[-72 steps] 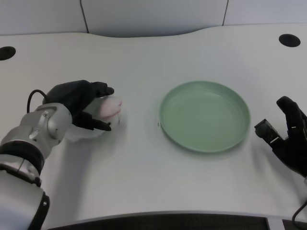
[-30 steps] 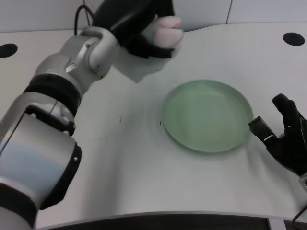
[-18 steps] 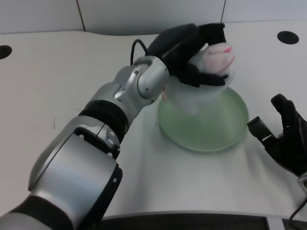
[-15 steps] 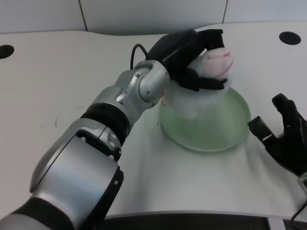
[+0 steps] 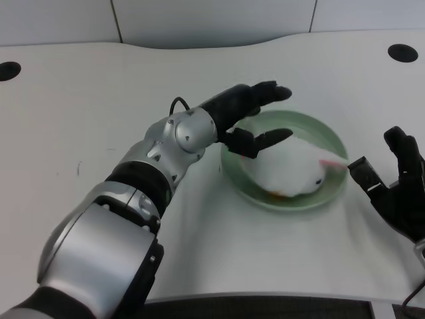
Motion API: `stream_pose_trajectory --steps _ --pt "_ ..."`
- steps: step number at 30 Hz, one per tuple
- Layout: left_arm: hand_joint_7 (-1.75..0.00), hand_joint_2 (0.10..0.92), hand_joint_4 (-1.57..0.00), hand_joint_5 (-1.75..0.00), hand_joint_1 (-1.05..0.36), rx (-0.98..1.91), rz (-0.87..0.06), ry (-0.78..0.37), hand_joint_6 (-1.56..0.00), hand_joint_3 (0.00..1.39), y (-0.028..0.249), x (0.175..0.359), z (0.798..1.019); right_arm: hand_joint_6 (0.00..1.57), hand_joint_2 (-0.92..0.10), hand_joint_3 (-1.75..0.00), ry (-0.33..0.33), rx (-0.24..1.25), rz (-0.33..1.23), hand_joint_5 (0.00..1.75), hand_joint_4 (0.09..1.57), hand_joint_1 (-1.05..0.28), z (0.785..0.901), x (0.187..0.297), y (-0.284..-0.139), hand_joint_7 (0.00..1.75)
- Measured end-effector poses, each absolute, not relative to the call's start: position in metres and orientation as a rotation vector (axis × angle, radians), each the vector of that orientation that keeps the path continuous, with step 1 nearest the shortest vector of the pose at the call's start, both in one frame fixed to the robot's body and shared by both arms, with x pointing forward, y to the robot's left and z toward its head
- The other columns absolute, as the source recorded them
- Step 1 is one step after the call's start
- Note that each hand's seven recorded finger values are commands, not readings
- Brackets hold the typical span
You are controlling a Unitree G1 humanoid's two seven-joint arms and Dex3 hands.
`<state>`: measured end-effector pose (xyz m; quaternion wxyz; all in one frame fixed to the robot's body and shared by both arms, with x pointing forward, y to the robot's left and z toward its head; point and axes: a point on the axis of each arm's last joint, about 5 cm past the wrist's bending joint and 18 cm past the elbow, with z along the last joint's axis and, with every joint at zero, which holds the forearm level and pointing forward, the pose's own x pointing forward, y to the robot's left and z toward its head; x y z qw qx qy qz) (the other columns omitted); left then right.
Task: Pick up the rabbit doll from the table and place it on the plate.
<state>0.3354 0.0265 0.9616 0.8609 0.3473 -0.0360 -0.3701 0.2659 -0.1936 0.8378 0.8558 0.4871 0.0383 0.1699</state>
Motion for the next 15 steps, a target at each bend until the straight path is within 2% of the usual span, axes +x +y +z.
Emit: stream_pose_trajectory --steps 5,10,15 --pt "0.0 0.921 0.0 0.0 -1.05 0.559 -0.771 -0.071 0.0 0.91 0.03 0.337 0.964 0.59 -0.9 -0.37 0.083 1.023 0.355 1.75 0.78 -0.52 0.838 0.266 -0.194 1.75" --pt "0.0 0.921 0.0 0.0 -1.05 0.41 -0.764 -0.143 0.0 0.9 0.037 0.34 0.971 0.59 -0.9 -0.36 0.083 1.022 0.356 1.75 0.79 -0.52 0.838 0.266 -0.193 1.75" --pt "0.0 0.921 -0.06 -0.03 -1.05 0.332 -0.755 -0.207 -0.01 0.84 0.058 0.348 0.981 0.58 -0.9 -0.34 0.081 1.024 0.354 1.75 0.78 -0.52 0.838 0.266 -0.194 1.75"
